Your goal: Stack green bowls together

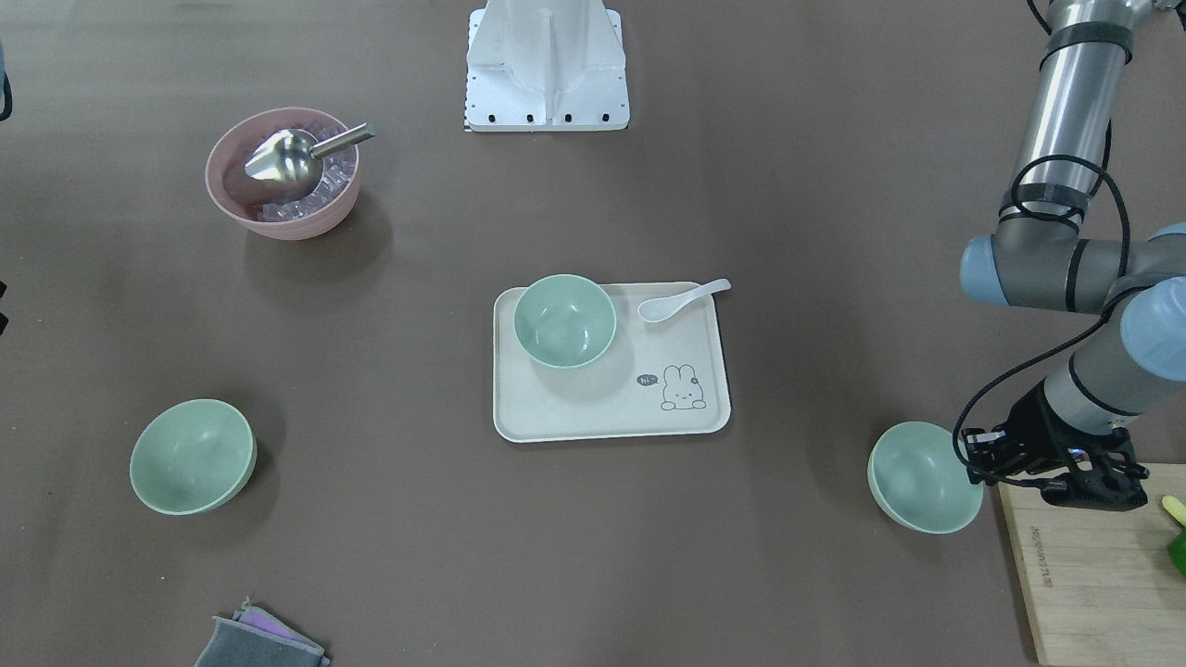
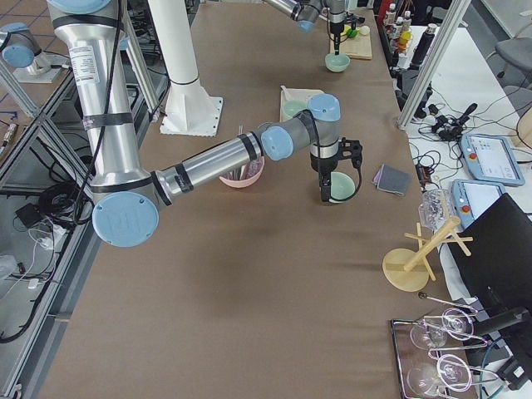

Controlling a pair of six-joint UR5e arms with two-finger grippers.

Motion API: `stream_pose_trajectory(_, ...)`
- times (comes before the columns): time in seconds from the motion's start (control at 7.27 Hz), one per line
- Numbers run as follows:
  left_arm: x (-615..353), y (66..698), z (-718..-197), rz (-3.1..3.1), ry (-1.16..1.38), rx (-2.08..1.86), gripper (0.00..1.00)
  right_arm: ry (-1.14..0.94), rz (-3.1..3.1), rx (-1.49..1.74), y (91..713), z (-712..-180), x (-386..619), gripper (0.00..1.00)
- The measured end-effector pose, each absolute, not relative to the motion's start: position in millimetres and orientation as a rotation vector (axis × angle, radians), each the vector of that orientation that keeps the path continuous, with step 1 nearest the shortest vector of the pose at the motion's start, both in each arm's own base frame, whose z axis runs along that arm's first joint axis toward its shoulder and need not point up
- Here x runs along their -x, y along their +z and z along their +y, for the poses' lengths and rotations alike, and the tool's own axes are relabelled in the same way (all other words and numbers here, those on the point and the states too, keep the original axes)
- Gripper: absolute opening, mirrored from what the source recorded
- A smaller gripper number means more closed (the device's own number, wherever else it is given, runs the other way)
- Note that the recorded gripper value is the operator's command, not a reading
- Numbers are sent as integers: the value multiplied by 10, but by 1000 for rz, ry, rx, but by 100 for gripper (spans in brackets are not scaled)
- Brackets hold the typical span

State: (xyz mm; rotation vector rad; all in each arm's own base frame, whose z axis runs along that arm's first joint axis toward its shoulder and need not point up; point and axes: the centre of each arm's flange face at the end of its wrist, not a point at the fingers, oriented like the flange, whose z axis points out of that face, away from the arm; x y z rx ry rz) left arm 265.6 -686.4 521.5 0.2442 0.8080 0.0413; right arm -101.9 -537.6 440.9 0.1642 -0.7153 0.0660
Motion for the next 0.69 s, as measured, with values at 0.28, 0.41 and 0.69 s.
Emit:
stream_pose_trajectory(0.28,-2665,5253,-6864,811,44,-249,26,68,-710,-165,4419,-5376,1015,95)
stream_pose_trajectory(0.41,-2668,5274,-6866,812,45,-251,25,68,-709,-165,4424,-5376,1014,95)
stream_pose_trajectory(0.69,-2673,5268,-6872,814,46,-255,21,69,-708,-165,4429,-5376,1013,95)
